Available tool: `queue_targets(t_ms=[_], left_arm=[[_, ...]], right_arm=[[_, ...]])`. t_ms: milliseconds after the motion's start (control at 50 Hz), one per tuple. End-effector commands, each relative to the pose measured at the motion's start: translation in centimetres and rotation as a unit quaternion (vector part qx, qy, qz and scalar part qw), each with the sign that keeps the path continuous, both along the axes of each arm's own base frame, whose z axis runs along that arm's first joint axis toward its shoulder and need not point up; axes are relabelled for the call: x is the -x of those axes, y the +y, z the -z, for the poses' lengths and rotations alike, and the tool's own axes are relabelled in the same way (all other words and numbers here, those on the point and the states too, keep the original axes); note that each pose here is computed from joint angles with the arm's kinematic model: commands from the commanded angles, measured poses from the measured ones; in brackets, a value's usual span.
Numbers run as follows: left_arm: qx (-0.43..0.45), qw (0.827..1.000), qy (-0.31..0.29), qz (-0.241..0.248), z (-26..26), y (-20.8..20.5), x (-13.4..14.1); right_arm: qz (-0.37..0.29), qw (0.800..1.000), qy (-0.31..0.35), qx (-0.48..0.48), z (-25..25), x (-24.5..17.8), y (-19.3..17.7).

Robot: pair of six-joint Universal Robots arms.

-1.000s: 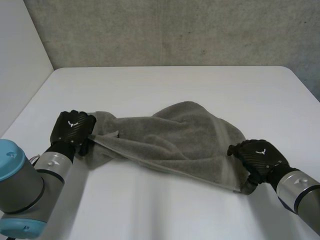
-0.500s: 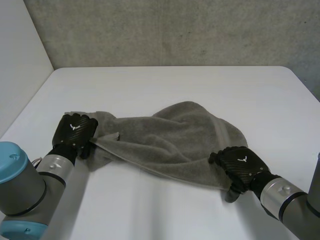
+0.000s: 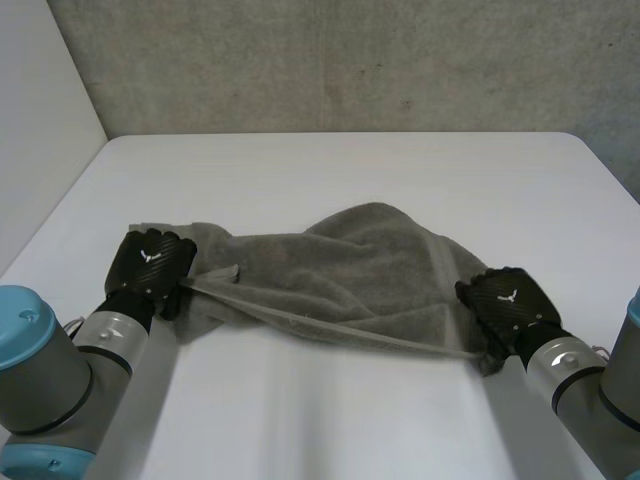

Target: Fold the towel.

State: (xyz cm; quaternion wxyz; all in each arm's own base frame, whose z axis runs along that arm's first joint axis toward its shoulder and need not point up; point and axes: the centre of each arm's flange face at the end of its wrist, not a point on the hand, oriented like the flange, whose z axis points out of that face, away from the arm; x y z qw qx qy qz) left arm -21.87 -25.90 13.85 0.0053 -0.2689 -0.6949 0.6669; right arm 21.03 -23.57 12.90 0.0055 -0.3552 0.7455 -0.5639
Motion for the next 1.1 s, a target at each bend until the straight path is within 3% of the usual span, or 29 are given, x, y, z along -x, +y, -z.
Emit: queue_targets(t_ms=[20,280,500,720,1100], left_arm=[[0.000,1.000,0.000,0.003,0.0,0.1,0.1],[-0.008,1.000,-0.002,0.010,0.3,1.0,0.2],[-0.006,1.000,-0.005,0.025,-0.1,2.3,0.5],[0.000,1.000,0.000,0.023,-0.4,2.0,0.6],[-0.001,1.000,0.000,0.014,-0.2,1.1,0.3]], right_arm=[[0.029,0.999,0.002,0.031,-0.6,0.5,-0.7],[0.009,0.999,-0.020,0.046,-1.9,0.2,-0.5],[0.035,0.998,-0.042,0.032,-2.8,2.1,-1.3],[-0.077,0.992,-0.078,-0.058,-3.0,0.3,2.7],[-0.075,0.994,-0.027,-0.073,-0.5,0.5,2.8]])
